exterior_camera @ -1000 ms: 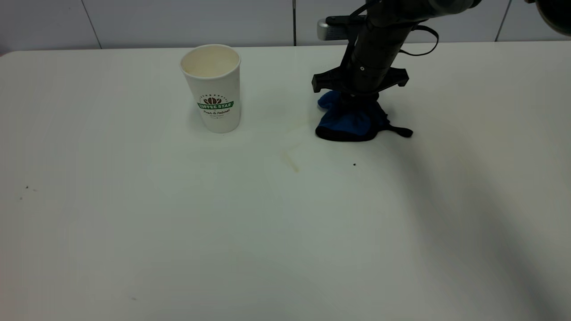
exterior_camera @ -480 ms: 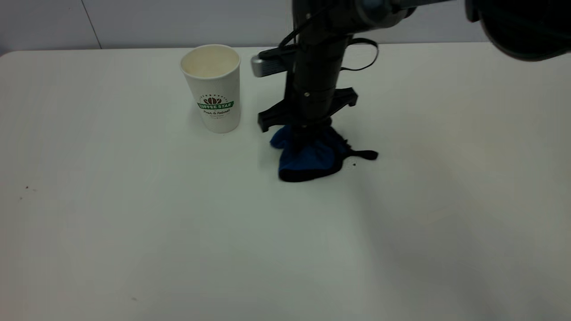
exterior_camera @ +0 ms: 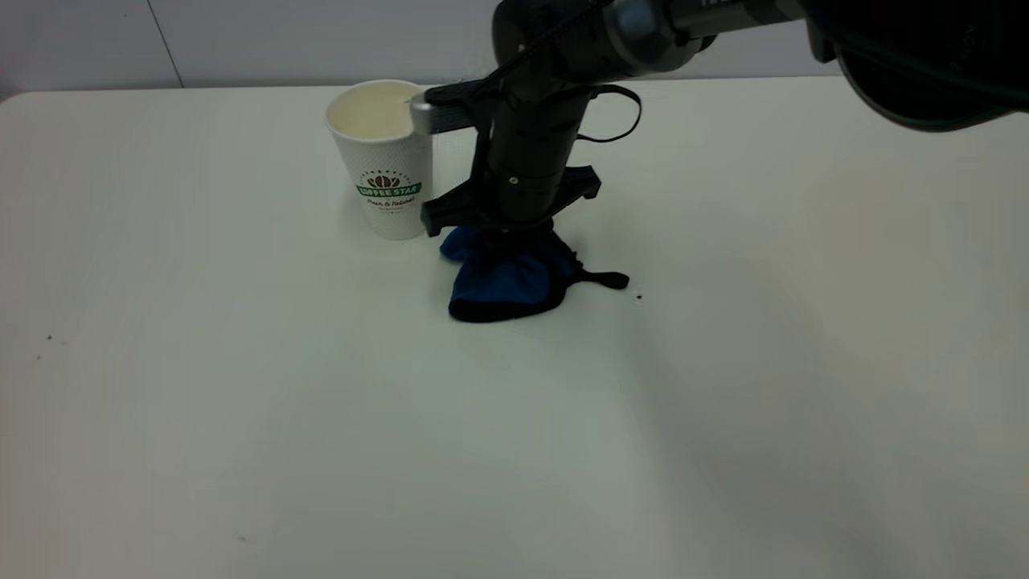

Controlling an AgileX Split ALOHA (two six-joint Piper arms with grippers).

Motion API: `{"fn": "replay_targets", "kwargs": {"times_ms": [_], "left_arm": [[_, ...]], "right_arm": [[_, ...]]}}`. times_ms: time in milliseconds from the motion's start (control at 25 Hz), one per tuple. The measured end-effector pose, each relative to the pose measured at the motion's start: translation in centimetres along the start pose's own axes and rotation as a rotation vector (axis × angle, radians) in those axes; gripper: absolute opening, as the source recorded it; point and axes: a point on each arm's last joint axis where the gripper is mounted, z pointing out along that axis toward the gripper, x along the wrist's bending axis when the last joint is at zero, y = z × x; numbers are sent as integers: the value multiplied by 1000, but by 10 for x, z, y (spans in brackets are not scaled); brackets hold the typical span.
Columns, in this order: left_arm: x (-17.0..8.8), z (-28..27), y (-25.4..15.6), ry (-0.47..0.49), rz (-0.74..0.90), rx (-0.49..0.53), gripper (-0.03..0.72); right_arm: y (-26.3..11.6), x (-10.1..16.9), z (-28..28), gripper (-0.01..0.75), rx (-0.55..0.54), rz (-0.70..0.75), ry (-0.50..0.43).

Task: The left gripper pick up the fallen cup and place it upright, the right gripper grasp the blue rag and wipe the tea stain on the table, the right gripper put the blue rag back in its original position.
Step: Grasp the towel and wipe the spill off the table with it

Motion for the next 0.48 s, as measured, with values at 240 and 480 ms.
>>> {"fn": "replay_targets", "kwargs": {"times_ms": [240,480], "left_arm": [[0,0,0,0,0,0,465],[0,0,0,0,0,0,465]], "right_arm": [[11,-85,-6,77,-31,133,-67],[2,-169,-24,77,70,263,-146]]}}
